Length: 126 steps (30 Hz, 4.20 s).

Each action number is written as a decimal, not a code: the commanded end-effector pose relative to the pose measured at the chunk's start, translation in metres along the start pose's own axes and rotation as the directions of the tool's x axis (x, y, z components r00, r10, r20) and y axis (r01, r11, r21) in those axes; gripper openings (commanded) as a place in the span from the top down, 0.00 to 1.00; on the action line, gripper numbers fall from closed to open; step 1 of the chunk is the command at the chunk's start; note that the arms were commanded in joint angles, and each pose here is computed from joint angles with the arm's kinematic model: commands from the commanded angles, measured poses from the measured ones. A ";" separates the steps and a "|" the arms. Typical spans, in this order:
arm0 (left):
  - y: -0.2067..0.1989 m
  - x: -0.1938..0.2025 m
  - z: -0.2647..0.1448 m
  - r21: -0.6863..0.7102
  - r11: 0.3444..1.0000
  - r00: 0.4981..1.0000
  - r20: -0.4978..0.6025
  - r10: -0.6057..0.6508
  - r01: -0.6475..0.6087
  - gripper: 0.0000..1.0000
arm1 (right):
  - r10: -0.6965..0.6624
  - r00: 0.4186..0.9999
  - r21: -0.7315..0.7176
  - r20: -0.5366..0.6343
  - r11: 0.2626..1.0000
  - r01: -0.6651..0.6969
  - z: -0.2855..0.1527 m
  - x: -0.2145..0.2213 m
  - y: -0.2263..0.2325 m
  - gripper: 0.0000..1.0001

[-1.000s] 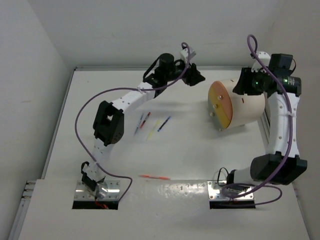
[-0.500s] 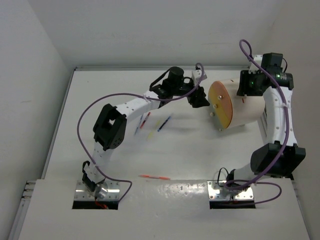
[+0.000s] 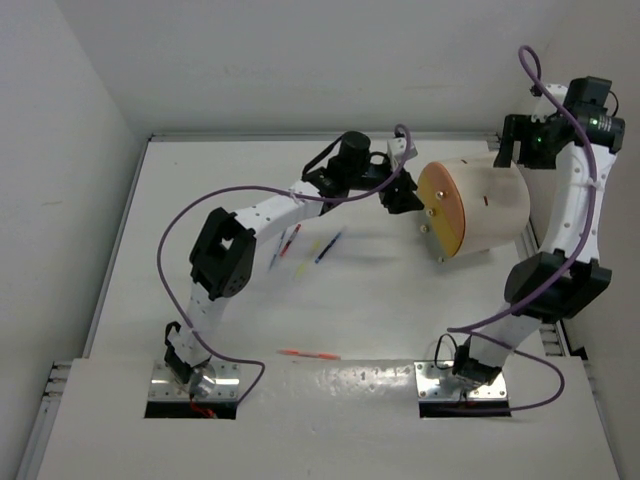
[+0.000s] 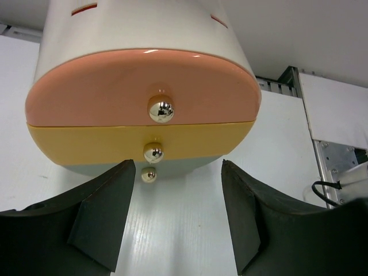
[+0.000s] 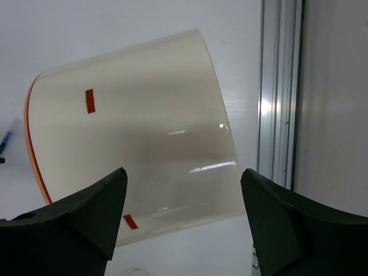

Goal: Sort the stationery into containers
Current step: Open the drawer in the storage box.

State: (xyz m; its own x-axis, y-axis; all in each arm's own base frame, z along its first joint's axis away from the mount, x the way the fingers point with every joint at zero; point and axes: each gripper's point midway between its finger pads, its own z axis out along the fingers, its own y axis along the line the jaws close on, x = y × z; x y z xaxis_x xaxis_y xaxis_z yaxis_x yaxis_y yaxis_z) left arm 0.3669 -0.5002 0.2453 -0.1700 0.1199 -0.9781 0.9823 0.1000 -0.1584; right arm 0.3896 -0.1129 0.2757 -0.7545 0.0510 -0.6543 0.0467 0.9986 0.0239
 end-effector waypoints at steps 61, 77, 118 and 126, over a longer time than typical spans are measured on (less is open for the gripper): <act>-0.005 -0.050 0.068 -0.039 0.977 0.954 0.212 0.214 -0.210 0.47 | -0.068 0.982 -0.102 -0.174 0.994 0.051 0.037 0.046 -0.022 0.28; -0.011 -0.064 0.058 -0.058 0.975 0.953 0.208 0.221 -0.214 0.45 | -0.077 0.982 -0.109 -0.174 0.992 0.059 0.036 0.050 -0.019 0.28; -0.002 -0.047 0.007 -0.074 0.988 0.984 0.108 0.140 -0.132 0.97 | -0.062 0.981 -0.059 -0.184 0.997 0.052 0.037 0.050 -0.032 0.32; 0.000 -0.047 -0.015 -0.092 0.989 0.989 0.088 0.121 -0.113 0.98 | -0.061 0.981 -0.057 -0.184 0.997 0.051 0.036 0.050 -0.032 0.33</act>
State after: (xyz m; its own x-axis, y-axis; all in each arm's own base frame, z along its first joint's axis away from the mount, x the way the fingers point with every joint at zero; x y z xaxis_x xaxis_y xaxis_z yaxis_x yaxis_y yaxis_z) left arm 0.3838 -0.5075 0.2397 -0.0968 0.1094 -0.9893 0.9773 0.1986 -0.0737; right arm 0.3882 -0.1343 0.2350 -0.8098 -0.0109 -0.5866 -0.0530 0.9971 0.0545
